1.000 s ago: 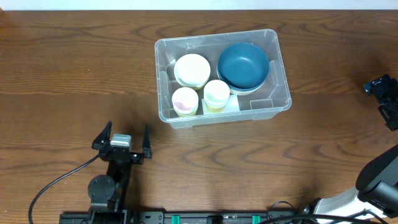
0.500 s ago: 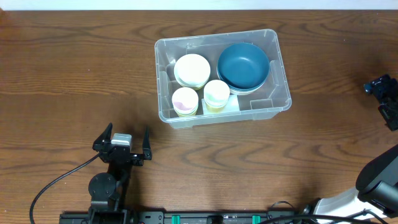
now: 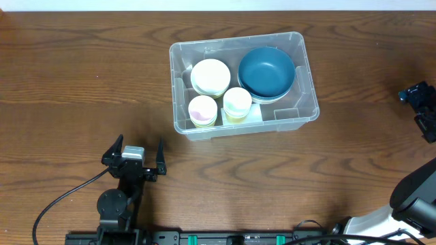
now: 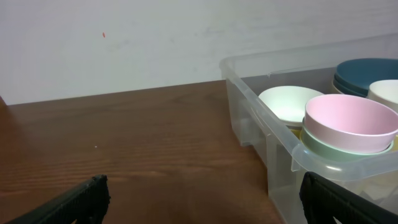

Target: Pack container

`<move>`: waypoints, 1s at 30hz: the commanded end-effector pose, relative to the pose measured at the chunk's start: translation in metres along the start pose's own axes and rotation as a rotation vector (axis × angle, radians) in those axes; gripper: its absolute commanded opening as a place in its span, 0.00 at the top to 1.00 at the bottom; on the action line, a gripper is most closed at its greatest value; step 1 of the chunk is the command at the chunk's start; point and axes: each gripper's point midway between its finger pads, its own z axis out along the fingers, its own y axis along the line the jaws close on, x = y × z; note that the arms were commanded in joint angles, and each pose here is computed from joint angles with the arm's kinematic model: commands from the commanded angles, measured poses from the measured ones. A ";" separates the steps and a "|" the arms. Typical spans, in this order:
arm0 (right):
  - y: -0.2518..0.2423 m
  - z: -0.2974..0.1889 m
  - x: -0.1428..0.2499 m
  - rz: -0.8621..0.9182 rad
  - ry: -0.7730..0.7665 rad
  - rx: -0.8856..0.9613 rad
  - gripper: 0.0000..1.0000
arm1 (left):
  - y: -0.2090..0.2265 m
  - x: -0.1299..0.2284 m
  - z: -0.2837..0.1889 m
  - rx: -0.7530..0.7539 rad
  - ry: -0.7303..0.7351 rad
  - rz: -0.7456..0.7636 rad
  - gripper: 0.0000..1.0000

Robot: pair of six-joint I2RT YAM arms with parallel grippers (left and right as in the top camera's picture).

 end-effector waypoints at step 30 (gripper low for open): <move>0.142 -0.147 0.192 -0.638 -0.144 -0.404 0.01 | -0.003 0.014 0.000 0.017 0.047 0.000 0.02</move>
